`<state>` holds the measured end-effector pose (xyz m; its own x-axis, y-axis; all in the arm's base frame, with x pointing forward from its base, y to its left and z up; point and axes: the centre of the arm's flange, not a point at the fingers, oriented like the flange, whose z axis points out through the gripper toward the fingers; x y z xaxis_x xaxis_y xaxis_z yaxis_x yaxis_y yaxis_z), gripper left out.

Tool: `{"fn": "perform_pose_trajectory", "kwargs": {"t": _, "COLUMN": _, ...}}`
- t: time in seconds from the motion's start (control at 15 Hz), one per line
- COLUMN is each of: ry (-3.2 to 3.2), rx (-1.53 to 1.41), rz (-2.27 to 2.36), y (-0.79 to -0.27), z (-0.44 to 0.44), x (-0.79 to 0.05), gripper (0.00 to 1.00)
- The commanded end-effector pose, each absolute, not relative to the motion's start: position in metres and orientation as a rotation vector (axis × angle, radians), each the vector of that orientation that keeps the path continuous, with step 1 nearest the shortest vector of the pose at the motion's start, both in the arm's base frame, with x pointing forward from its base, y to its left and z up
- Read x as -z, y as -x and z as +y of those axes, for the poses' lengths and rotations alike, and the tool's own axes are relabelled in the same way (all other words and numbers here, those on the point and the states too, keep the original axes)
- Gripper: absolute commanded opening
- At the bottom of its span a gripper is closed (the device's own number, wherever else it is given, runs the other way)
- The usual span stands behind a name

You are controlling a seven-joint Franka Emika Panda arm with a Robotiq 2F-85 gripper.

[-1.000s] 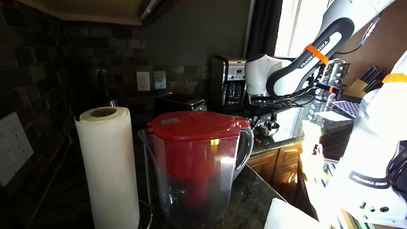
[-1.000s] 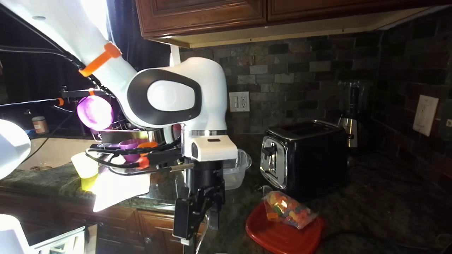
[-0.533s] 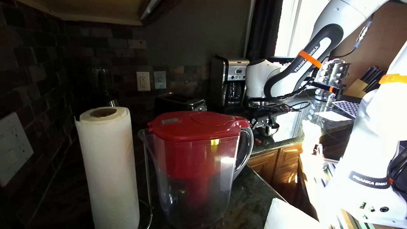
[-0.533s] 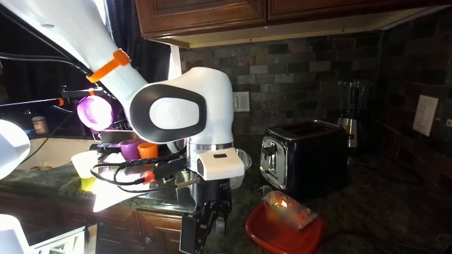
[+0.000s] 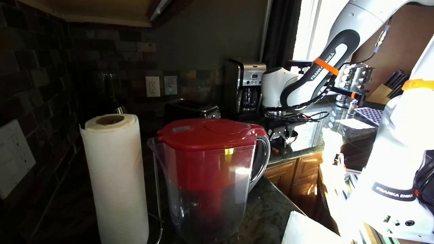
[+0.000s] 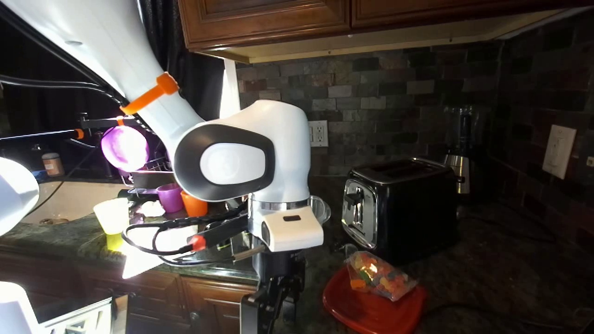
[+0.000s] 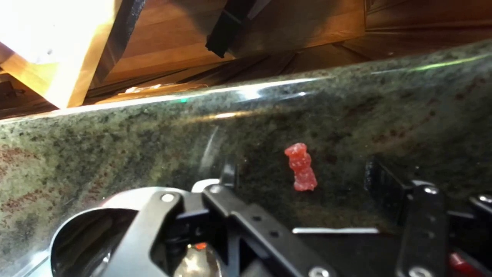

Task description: Put some gummy bears into the plastic

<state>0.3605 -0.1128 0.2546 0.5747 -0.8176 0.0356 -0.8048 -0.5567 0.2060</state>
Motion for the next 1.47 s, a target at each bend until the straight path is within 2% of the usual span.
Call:
{"fn": "perform_pose_trajectory", "kwargs": {"t": 0.0, "ry": -2.622, "rx": 0.059, "rz": -1.385, "y": -0.339, "z": -0.107, "x": -0.246, "gripper": 0.53}}
{"fn": "perform_pose_trajectory", "kwargs": {"t": 0.27, "ry": -2.635, "rx": 0.035, "rz": -1.385, "y": -0.343, "z": -0.105, "x": -0.249, "gripper": 0.22}}
{"fn": "perform_pose_trajectory", "kwargs": {"t": 0.47, "ry": -2.633, "rx": 0.032, "rz": -1.383, "y": -0.344, "z": -0.105, "x": -0.249, "gripper": 0.02}}
{"fn": "perform_pose_trajectory", "kwargs": {"t": 0.6, "ry": -2.631, "rx": 0.032, "rz": -1.381, "y": -0.344, "z": -0.105, "x": -0.250, "gripper": 0.00}}
{"fn": "perform_pose_trajectory", "kwargs": {"t": 0.93, "ry": -2.634, "rx": 0.012, "rz": -1.382, "y": -0.343, "z": -0.106, "x": -0.256, "gripper": 0.02}}
{"fn": "perform_pose_trajectory", "kwargs": {"t": 1.2, "ry": -2.650, "rx": -0.037, "rz": -1.380, "y": -0.341, "z": -0.106, "x": -0.275, "gripper": 0.09}}
{"fn": "perform_pose_trajectory", "kwargs": {"t": 1.4, "ry": -2.661, "rx": -0.088, "rz": -1.375, "y": -0.340, "z": -0.107, "x": -0.294, "gripper": 0.10}}
